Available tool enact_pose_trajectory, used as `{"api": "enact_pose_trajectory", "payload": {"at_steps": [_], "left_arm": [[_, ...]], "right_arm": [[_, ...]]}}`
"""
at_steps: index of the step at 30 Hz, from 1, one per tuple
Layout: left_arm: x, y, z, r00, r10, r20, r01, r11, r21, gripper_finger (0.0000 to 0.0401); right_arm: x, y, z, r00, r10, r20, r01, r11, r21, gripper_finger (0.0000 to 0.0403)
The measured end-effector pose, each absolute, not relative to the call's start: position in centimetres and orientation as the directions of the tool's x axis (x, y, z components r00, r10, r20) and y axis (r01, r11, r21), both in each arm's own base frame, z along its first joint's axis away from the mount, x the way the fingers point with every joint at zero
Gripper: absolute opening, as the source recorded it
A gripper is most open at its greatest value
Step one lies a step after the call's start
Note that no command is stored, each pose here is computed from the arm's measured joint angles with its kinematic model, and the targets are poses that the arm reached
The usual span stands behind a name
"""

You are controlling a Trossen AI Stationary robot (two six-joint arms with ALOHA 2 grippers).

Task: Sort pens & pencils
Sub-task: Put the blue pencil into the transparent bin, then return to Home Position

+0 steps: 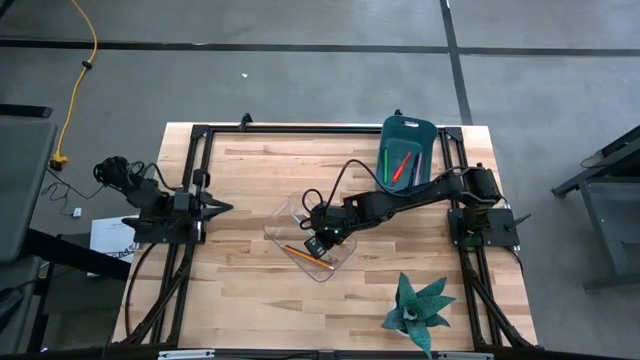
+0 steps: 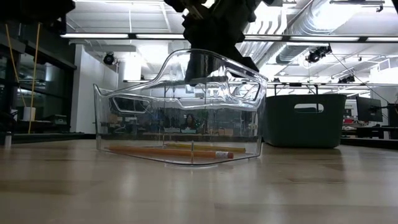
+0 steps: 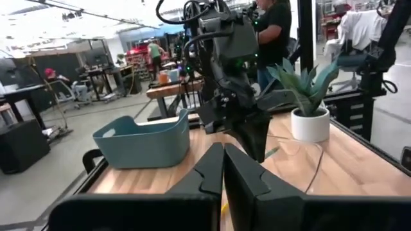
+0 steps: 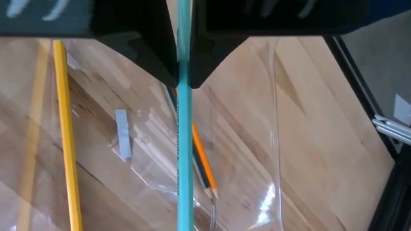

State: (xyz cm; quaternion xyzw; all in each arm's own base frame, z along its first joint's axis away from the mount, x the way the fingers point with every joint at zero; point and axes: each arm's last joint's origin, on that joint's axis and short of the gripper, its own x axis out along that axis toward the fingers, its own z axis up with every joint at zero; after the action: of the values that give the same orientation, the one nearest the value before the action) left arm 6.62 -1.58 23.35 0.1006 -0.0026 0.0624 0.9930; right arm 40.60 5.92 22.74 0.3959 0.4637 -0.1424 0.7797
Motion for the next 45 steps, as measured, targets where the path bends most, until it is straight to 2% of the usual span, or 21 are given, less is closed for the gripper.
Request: {"api": "enact_pose_trajectory", "payload": {"at_steps": [11, 14, 21, 26, 30, 34, 37, 40, 45], "left_arm": [[7.4, -1.9, 21.3, 0.988, 0.156, -0.016, -0.15, 0.969, 0.194, 0.0001], [7.4, -1.9, 21.2, 0.987, 0.158, -0.018, -0.153, 0.973, 0.172, 0.0], [7.4, -1.8, 21.2, 0.983, 0.184, -0.019, -0.18, 0.974, 0.137, 0.0], [7.3, -1.6, 21.1, 0.966, 0.256, -0.023, -0.252, 0.959, 0.128, 0.0002], [7.3, -1.6, 21.1, 0.962, 0.273, -0.03, -0.267, 0.954, 0.134, 0.0002], [7.3, -1.6, 21.0, 0.962, 0.273, -0.032, -0.266, 0.954, 0.135, 0.0001], [7.3, -1.6, 21.1, 0.962, 0.272, -0.028, -0.266, 0.955, 0.131, 0.0004], [7.3, -1.6, 21.2, 0.962, 0.272, -0.022, -0.268, 0.956, 0.117, 0.0006], [7.3, -1.6, 21.1, 0.962, 0.272, -0.022, -0.267, 0.956, 0.118, 0.0007]], "right_arm": [[40.6, 5.7, 22.8, 0.526, 0.172, -0.833, 0.595, 0.626, 0.505, 0.0078], [40.9, 5.5, 23.4, 0.561, 0.205, -0.802, 0.537, 0.648, 0.54, 0.0088], [42.3, 4.6, 30.4, 0.725, 0.189, -0.663, 0.311, 0.769, 0.559, 0.0092], [42.0, 3.5, 38.4, 0.824, 0.155, -0.546, 0.16, 0.86, 0.485, 0.0092], [39.2, 3.1, 45.7, 0.892, 0.072, -0.447, 0.101, 0.931, 0.35, 0.0092], [34.1, 4.3, 51.5, 0.965, 0.011, -0.262, 0.051, 0.972, 0.228, 0.0092], [30.0, 5.5, 52.6, 0.982, -0.019, -0.188, 0.054, 0.982, 0.182, 0.0091], [26.2, 6.5, 52.0, 0.983, -0.103, -0.151, 0.13, 0.975, 0.182, 0.0091], [22.6, 8.0, 48.0, 0.998, -0.068, 0.003, 0.065, 0.966, 0.249, 0.0091]]}}
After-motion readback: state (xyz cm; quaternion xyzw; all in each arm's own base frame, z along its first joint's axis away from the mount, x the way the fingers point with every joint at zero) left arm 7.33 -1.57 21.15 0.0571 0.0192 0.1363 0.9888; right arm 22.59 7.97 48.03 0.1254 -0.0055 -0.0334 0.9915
